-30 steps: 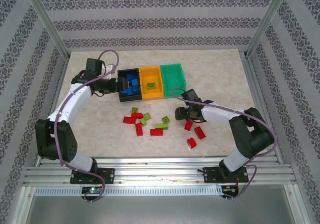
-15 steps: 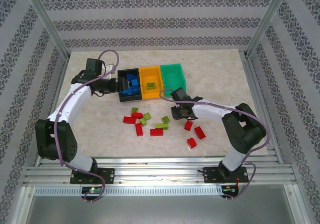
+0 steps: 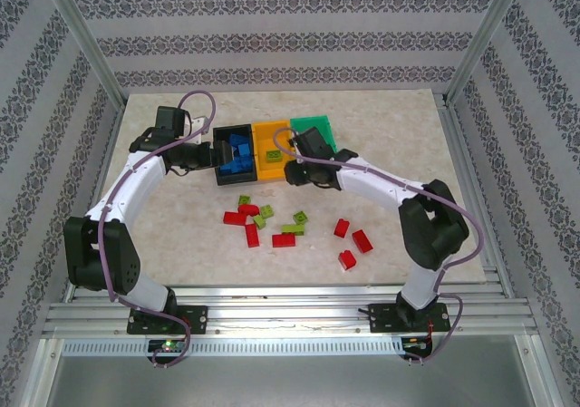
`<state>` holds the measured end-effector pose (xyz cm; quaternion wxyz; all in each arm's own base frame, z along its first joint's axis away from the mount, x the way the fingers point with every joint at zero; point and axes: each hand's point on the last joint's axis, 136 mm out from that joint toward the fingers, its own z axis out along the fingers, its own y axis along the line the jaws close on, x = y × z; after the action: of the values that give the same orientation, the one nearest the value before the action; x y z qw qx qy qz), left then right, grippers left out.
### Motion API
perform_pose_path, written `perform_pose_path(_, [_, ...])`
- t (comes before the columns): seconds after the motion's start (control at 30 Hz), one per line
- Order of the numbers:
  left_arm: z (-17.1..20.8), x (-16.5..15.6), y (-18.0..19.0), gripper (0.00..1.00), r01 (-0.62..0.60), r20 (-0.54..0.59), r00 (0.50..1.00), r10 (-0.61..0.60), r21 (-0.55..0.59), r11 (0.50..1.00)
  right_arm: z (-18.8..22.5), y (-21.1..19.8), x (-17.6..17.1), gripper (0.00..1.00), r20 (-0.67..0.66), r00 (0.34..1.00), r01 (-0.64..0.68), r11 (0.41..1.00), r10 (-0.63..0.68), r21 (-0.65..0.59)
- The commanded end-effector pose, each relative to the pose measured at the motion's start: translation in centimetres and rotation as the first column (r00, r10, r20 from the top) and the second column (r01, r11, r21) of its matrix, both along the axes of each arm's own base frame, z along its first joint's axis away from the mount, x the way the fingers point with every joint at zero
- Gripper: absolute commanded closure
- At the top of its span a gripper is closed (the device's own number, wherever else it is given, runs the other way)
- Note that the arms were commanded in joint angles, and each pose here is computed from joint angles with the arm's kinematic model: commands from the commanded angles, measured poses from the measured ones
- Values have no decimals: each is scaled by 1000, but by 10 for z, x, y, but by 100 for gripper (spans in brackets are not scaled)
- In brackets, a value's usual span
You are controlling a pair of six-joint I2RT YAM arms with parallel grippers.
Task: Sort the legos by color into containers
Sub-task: Place the lego in the container, then pick up the lego from the center of the table.
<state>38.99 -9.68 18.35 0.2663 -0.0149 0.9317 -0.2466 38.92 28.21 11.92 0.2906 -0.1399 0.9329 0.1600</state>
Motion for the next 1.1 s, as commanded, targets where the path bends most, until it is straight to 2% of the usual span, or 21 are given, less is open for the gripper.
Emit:
perform_pose_path(0.0, [6, 4, 4, 20, -10, 23, 1000, 11, -19, 1000, 19, 26, 20, 65, 40, 998, -50, 998, 48, 40])
perform_pose_path(0.17, [6, 4, 3, 20, -9, 19, 1000, 10, -27, 1000, 33, 42, 57, 50, 68, 997, -29, 998, 26, 51])
perform_pose_path(0.3, [8, 4, 2, 20, -7, 24, 1000, 8, -29, 1000, 29, 51, 52, 49, 60, 997, -52, 996, 48, 76])
perform_pose_path(0.47, [13, 3, 1, 20, -3, 33, 999, 4, -39, 999, 18, 47, 21, 49, 41, 995, -96, 993, 93, 67])
perform_pose_path(0.8, [14, 3, -1, 20, -1, 37, 999, 3, -50, 999, -21, 0, -55, 49, -77, 991, -110, 994, 110, 10])
perform_pose_path(0.93, [12, 4, 1, 20, -7, 35, 999, 8, -42, 999, -38, -12, -88, 49, -149, 975, -172, 985, 167, -24])
perform_pose_path(1.07, [9, 4, 1, 20, -5, 25, 1000, 6, -42, 999, -52, -23, -104, 49, -177, 972, -165, 986, 157, -36])
